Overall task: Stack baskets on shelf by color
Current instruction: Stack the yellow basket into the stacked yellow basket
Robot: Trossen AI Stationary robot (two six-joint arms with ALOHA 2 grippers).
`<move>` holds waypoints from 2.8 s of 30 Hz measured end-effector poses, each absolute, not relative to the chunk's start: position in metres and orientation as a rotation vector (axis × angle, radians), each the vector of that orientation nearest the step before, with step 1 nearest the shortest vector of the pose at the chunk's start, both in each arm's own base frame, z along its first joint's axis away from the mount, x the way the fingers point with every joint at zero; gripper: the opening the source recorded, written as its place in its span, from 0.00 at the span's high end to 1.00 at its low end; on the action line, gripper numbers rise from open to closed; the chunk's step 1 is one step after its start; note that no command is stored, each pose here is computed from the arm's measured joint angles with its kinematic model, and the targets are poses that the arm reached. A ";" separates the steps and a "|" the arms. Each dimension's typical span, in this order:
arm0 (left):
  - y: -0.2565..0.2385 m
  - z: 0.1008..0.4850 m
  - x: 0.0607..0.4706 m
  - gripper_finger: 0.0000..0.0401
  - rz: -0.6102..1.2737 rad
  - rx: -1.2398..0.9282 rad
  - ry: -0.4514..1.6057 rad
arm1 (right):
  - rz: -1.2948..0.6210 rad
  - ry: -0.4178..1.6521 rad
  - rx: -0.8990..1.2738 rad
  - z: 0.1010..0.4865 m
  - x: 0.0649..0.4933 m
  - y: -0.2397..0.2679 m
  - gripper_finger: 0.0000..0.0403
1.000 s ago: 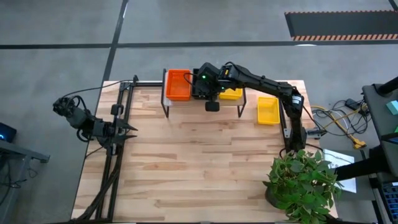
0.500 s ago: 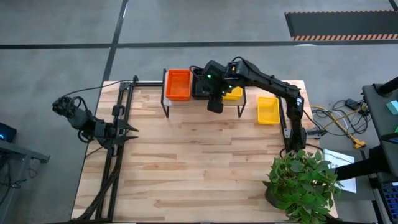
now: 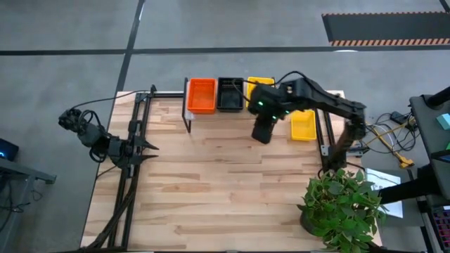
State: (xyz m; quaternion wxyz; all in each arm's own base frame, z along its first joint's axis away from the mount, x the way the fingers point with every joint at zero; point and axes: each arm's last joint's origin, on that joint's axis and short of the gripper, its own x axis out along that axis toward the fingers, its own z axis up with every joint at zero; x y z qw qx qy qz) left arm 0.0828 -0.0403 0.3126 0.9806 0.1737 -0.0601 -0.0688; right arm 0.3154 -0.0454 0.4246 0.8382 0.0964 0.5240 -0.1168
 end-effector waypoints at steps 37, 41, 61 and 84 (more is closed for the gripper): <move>-0.040 0.313 0.082 0.81 -0.138 0.354 -0.123 | -0.542 1.333 0.128 0.201 0.171 -0.012 0.66; -0.040 0.313 0.082 0.81 -0.137 0.355 -0.123 | -0.613 1.342 0.092 0.197 0.171 -0.014 0.65; -0.040 0.313 0.082 0.81 -0.137 0.356 -0.124 | -0.903 1.368 0.202 0.169 0.189 -0.040 0.64; -0.040 0.313 0.082 0.81 -0.137 0.356 -0.123 | -0.575 1.480 0.334 0.174 0.202 -0.021 0.97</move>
